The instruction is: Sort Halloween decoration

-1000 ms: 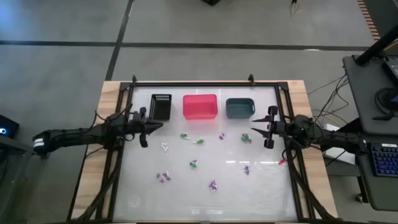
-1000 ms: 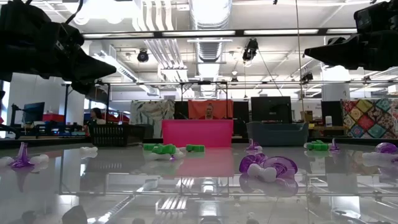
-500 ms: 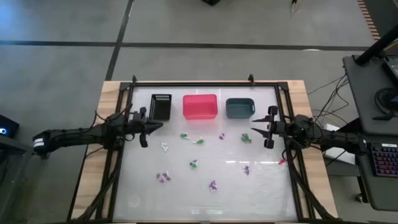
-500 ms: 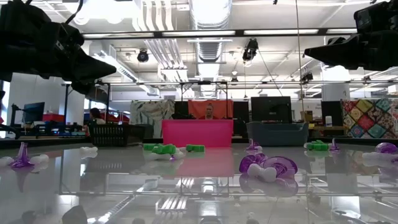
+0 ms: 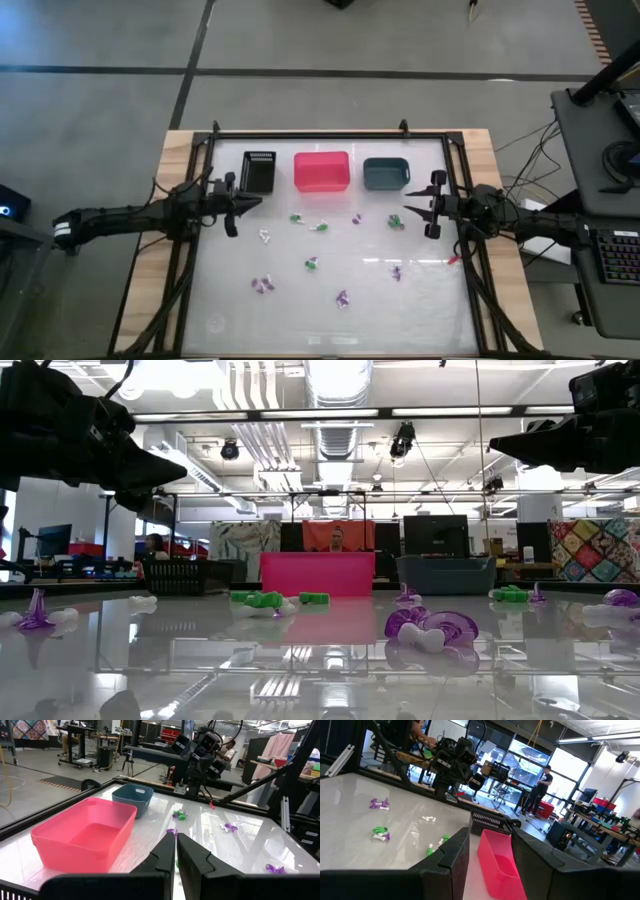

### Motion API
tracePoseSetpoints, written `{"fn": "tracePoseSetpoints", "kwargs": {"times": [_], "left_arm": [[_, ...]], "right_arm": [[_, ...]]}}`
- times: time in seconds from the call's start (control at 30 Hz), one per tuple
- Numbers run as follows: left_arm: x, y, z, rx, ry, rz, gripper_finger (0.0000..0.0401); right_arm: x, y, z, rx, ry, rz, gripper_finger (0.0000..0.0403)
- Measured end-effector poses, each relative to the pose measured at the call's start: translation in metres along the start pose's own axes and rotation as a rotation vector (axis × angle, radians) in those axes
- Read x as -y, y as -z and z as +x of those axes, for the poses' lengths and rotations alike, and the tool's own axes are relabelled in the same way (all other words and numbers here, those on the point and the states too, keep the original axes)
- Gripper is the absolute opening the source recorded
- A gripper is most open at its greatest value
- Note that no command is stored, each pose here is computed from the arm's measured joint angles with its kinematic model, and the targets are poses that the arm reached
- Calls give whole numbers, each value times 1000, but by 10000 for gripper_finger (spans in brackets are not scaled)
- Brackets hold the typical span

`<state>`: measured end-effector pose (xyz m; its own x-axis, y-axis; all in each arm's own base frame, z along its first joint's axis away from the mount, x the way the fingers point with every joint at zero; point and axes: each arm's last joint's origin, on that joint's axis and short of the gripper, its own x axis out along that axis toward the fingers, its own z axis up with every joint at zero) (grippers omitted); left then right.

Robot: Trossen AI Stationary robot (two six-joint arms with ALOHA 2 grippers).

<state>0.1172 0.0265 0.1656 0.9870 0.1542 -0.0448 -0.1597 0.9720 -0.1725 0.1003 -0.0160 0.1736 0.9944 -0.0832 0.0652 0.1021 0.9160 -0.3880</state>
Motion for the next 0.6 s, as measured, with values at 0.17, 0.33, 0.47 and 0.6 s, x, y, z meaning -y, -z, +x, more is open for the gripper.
{"fn": "tracePoseSetpoints", "kwargs": {"times": [0.17,0.33,0.47,0.6], "left_arm": [[0,0,0,0,0,0,2],[0,0,0,0,0,0,2],[0,0,0,0,0,0,2],[1,-7,0,70,-6,-48,2]], "right_arm": [[0,0,0,0,0,0,139],[0,0,0,0,0,0,139],[0,0,0,0,0,0,139],[0,0,0,0,0,0,139]]}}
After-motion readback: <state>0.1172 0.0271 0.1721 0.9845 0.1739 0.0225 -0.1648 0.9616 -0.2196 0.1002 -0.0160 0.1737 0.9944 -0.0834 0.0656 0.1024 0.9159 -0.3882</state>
